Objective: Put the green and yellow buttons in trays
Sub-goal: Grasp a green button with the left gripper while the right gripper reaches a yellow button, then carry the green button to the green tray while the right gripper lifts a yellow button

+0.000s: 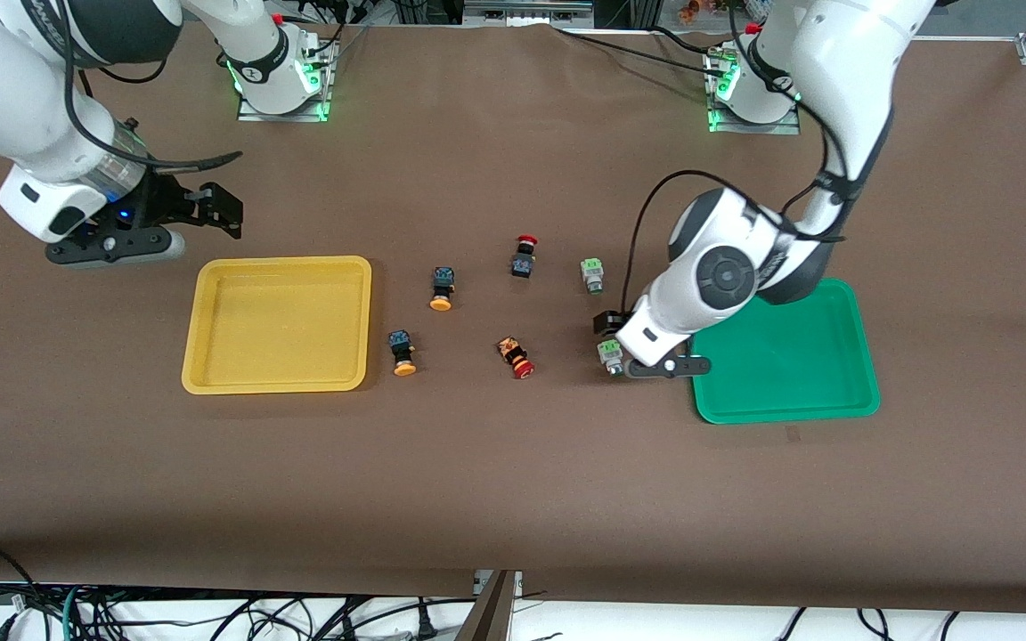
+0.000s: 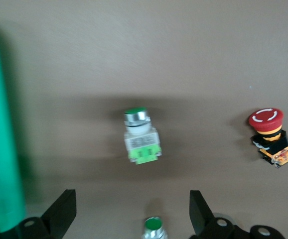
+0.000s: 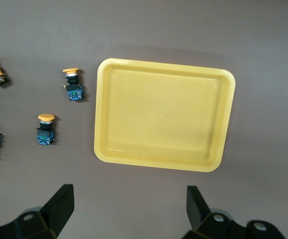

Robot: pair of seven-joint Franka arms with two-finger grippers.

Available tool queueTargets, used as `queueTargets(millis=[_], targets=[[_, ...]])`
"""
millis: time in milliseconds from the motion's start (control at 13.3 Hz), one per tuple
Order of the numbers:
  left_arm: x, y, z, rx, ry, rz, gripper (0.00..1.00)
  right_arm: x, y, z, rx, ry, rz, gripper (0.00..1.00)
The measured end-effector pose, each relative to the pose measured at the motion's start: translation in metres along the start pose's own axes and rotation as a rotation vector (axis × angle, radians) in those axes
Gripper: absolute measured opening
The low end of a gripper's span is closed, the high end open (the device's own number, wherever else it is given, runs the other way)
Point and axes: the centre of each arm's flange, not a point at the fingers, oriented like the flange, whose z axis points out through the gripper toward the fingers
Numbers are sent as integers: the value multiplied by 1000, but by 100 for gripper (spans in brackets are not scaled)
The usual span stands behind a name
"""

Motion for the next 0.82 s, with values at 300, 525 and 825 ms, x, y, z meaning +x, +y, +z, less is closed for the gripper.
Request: queueTargets(millis=[300,525,825], targets=[[1,10,47,86,76,93,100,16,-36,41,-15,-36,-55,100],[5,5,65,76,82,89,100,34,-71,86,-14,-26,-97,100],[8,3,74,69,84,85,57,70,-100,174,56,14,-75,100]])
